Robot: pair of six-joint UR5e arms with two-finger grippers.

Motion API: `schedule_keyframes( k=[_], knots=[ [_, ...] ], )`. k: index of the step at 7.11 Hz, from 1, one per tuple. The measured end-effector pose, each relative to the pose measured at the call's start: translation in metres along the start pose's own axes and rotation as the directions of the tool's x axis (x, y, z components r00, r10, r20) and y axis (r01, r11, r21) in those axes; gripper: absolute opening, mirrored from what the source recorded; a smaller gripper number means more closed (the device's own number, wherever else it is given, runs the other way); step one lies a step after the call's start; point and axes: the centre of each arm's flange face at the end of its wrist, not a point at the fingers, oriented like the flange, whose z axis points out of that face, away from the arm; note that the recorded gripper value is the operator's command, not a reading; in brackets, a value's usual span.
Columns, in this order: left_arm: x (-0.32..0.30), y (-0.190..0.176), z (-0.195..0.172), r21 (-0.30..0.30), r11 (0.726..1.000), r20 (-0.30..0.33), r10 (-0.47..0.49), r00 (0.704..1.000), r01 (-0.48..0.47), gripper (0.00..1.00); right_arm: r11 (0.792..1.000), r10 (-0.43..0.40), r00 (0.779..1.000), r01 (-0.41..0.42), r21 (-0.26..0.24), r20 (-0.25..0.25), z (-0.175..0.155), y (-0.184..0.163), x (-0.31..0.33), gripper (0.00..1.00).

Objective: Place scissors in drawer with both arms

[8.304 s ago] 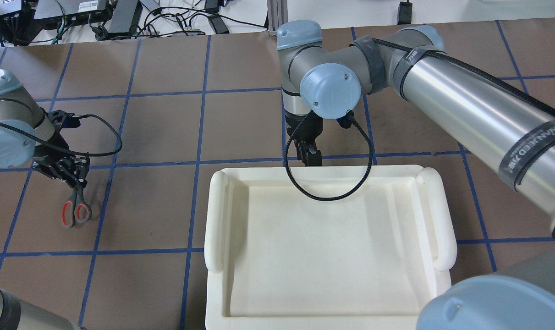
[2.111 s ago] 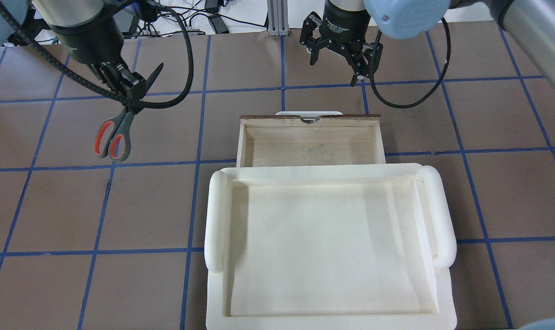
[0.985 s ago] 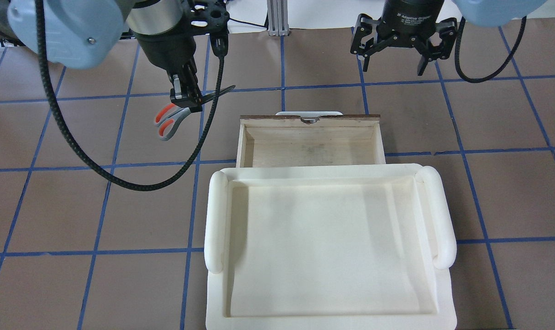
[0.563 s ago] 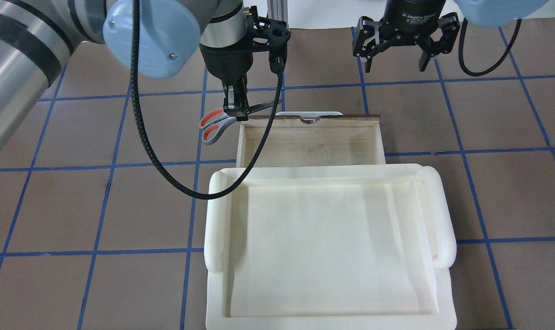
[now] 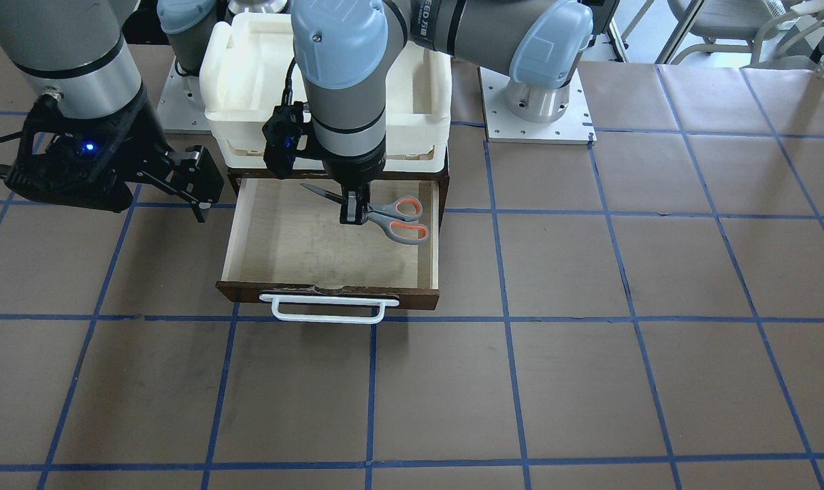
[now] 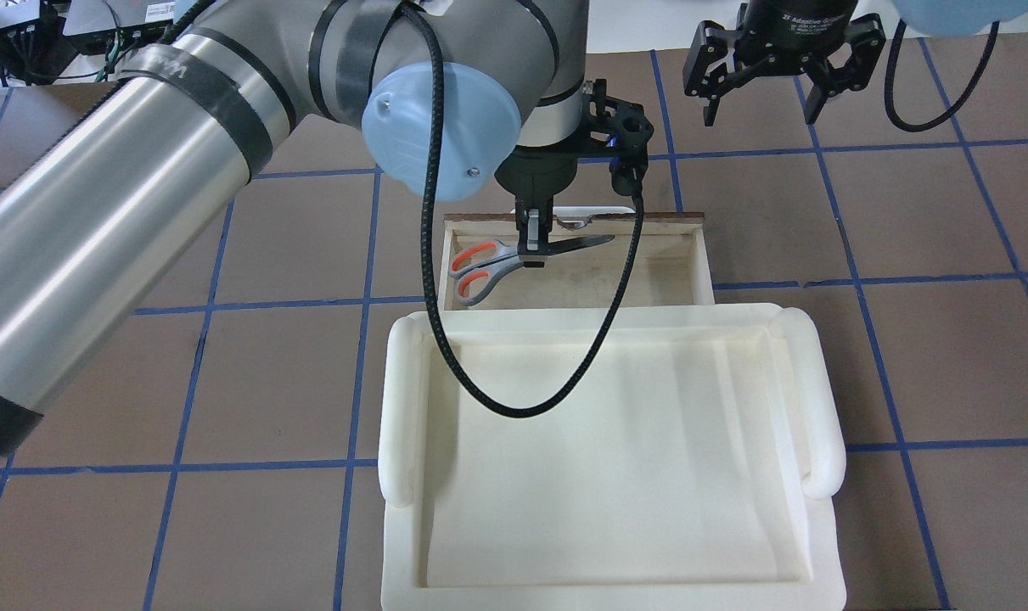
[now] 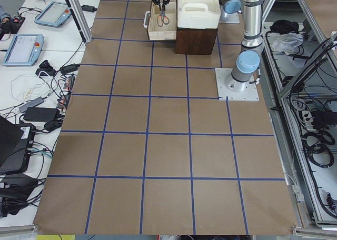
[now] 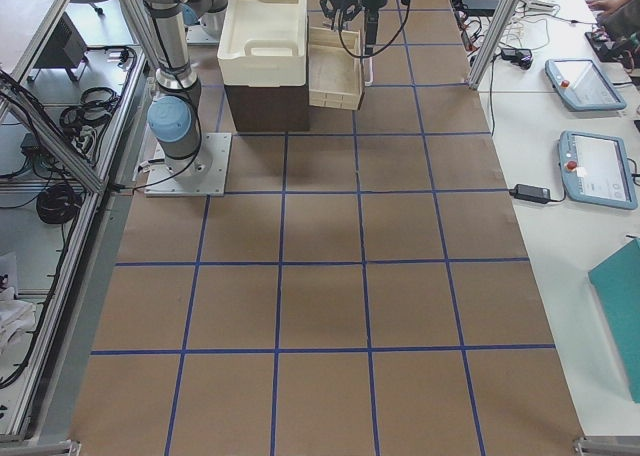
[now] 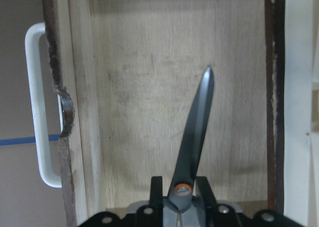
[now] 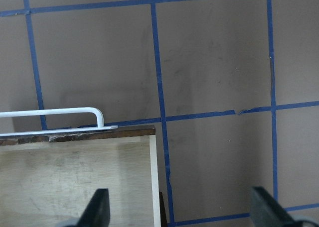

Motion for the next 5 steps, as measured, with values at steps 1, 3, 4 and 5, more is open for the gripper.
schedule_keyframes(
  k=[1, 3, 4, 5],
  knots=[
    [-0.001, -0.008, 0.006, 0.001, 1.000, 0.003, -0.010, 1.000, 0.010, 0.00, 1.000, 0.003, 1.000, -0.003, 0.002, 0.000, 0.000, -0.001, 0.002, 1.00],
    [-0.002, -0.022, 0.019, -0.001, 1.000, 0.002, -0.023, 1.000, 0.023, 0.00, 1.000, -0.003, 1.000, 0.003, 0.004, -0.002, 0.000, -0.002, 0.005, 1.00],
    [0.001, -0.029, 0.026, -0.008, 1.000, -0.004, -0.019, 1.000, 0.019, 0.00, 1.000, -0.004, 1.000, 0.004, 0.004, -0.002, -0.001, -0.002, 0.007, 1.00],
    [0.003, -0.033, 0.032, -0.016, 1.000, -0.014, -0.015, 1.000, 0.015, 0.00, 1.000, -0.003, 1.000, 0.003, 0.003, -0.002, -0.001, -0.002, 0.009, 1.00]
  ],
)
